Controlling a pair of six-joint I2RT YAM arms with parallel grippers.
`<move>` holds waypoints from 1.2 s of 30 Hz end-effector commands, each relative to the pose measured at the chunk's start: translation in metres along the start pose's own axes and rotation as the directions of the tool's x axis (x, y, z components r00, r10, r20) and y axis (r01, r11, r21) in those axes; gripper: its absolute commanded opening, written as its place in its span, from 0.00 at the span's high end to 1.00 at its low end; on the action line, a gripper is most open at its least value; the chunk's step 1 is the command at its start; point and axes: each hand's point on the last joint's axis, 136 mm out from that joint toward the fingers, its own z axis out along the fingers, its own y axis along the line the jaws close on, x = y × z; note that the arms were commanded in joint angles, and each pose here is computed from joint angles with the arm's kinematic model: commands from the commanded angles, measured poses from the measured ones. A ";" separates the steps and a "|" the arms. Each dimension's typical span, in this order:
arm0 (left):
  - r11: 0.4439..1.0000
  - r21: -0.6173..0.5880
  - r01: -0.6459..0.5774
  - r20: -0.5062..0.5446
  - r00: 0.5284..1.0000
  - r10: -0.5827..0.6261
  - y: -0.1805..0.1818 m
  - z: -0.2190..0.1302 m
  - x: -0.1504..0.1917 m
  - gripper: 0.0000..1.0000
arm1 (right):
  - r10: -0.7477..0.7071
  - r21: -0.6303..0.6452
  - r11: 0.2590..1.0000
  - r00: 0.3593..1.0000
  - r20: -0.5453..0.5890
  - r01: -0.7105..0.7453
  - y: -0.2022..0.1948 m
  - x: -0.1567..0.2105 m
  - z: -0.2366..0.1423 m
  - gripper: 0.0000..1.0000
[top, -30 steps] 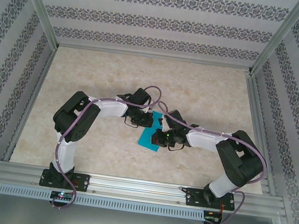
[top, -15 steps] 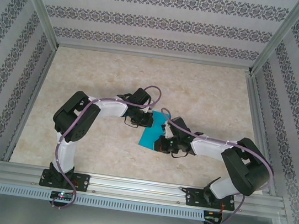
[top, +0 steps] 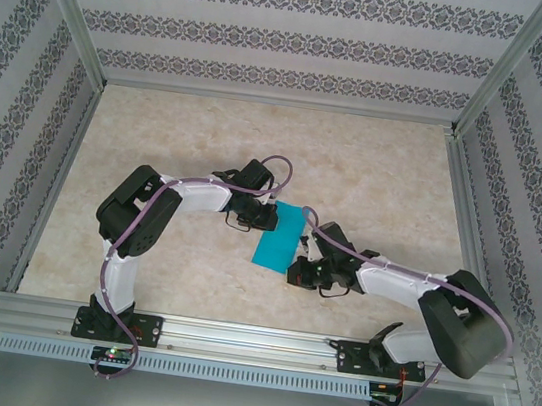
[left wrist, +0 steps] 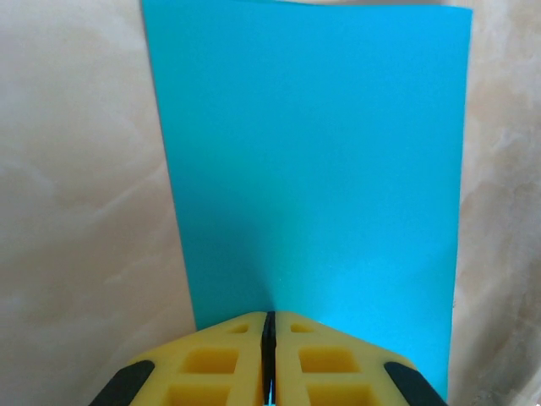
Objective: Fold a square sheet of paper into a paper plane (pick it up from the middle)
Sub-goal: Fold the square sheet of paper in half at the center of the table.
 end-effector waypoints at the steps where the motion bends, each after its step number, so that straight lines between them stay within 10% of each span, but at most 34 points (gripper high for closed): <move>1: 0.964 -0.258 0.067 -0.195 0.973 -0.120 0.079 0.018 0.064 0.87 | 0.037 -0.067 0.997 0.998 0.048 -0.034 0.016 -0.020 -0.015 0.96; 10: 0.965 -0.251 0.070 -0.188 0.975 -0.119 0.075 0.016 0.062 0.87 | 0.047 -0.139 0.990 0.993 0.110 -0.031 0.033 -0.077 -0.007 0.96; 28: 0.964 -0.255 0.067 -0.193 0.974 -0.119 0.080 0.017 0.065 0.87 | 0.075 0.145 0.987 0.997 -0.028 -0.070 -0.037 -0.014 0.001 0.95; 36: 0.969 -0.239 0.064 -0.179 0.978 -0.109 0.074 0.015 0.059 0.87 | 0.059 0.034 0.997 0.994 0.096 -0.062 -0.008 -0.045 -0.025 0.96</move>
